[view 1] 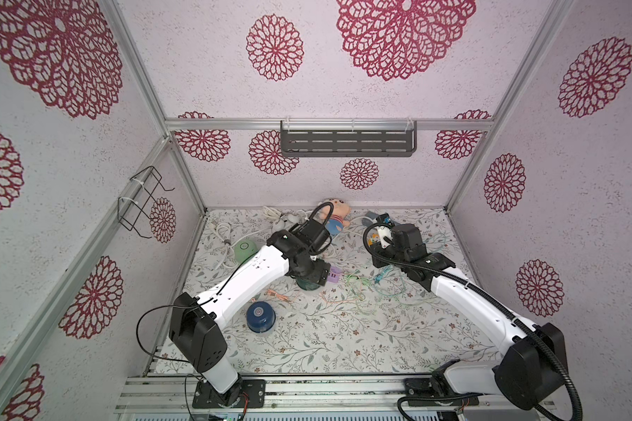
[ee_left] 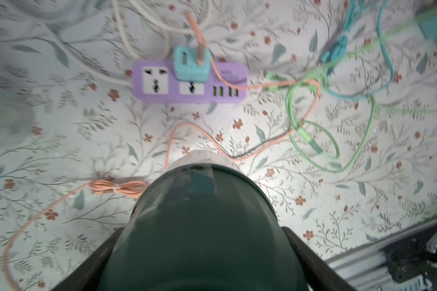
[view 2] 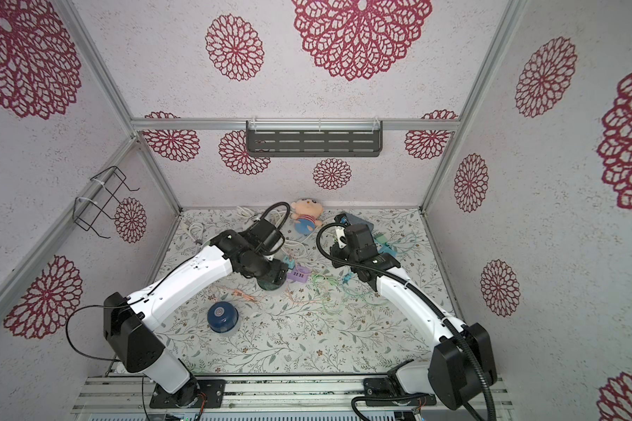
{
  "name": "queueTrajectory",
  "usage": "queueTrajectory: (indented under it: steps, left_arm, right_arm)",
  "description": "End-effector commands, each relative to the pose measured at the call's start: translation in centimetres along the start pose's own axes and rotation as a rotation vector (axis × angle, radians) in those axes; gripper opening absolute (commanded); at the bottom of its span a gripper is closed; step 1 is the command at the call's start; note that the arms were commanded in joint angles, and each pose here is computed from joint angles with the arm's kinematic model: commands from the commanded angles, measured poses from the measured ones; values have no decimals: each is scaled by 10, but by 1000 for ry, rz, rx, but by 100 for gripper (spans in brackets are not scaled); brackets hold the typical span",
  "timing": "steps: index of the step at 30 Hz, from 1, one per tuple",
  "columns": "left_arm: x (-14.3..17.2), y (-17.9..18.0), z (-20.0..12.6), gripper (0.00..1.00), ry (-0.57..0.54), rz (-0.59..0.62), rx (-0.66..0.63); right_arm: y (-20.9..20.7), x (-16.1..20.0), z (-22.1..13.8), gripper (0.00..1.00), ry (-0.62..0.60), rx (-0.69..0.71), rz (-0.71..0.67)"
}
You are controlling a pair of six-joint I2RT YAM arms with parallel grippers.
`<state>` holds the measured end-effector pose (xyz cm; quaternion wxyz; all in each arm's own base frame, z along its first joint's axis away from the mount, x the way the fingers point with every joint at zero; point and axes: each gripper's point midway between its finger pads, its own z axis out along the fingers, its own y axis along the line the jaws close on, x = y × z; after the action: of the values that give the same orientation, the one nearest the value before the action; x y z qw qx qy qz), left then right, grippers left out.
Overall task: Charge the cordless meat grinders
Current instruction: Place the cordless meat grinder at the center of the board.
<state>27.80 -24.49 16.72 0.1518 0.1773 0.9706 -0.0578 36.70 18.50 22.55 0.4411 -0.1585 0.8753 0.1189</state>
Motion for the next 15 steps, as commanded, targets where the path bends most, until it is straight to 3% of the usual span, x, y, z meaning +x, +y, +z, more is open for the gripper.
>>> queueTrajectory:
  steps: [1,8,15]
  left_arm:
    - [3,-27,8,72,-52,9,78]
    - [38,-57,55,74,2,114,80]
    - [58,-81,79,96,29,193,117]
  right_arm:
    - [-1,-13,-8,0,-34,4,23]
    - [0,11,-10,0,-1,-12,39]
    - [-2,21,-12,0,7,-9,50]
